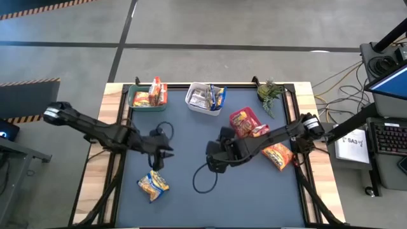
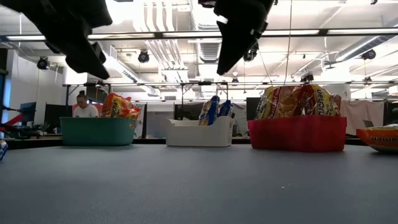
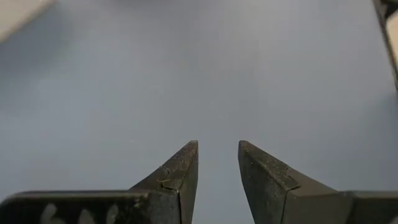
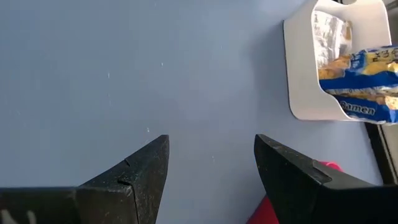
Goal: Sort Maruchan noodles
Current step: Put the orange noodle pack into the green bin
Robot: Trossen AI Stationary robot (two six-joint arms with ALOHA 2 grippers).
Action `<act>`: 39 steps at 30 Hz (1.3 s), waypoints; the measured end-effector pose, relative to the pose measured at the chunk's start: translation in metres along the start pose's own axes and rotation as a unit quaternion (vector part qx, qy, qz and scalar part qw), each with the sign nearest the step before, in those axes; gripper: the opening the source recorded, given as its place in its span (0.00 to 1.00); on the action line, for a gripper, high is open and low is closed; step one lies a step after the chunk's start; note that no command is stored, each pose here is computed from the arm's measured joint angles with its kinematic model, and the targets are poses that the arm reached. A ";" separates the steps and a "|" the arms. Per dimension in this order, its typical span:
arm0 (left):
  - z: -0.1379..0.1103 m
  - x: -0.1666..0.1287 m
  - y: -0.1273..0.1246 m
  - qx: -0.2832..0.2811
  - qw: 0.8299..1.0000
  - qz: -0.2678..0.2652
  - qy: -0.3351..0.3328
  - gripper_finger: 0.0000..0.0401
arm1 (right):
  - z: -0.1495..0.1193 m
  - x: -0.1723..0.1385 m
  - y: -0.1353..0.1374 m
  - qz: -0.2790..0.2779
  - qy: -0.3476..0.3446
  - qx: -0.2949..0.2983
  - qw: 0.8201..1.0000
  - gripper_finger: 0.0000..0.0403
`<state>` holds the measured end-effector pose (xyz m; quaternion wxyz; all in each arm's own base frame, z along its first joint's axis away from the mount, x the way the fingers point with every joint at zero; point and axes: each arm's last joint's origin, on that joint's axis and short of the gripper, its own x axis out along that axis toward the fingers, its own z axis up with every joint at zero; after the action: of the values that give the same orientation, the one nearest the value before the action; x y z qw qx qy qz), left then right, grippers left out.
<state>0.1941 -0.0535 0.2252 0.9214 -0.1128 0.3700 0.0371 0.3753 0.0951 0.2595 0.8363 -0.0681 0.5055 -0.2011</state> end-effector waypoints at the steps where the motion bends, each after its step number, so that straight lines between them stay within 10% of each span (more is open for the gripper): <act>1: 0.002 0.002 -0.006 0.007 1.000 0.000 0.016 0.24 | -0.002 0.001 0.002 -0.002 0.001 -0.009 1.000 0.56; 25: 0.010 0.036 -0.052 0.105 0.991 0.035 0.074 0.24 | -0.052 -0.061 0.053 0.110 0.021 -0.040 0.993 0.56; 39: 0.012 0.037 -0.052 0.103 0.992 0.046 0.055 0.24 | -0.143 -0.091 0.001 0.126 0.060 0.196 0.971 0.56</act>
<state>0.2366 -0.1022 0.2179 0.9038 -0.0023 0.4265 0.0353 0.2138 0.1459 0.2653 0.8201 0.1734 0.5102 -0.1925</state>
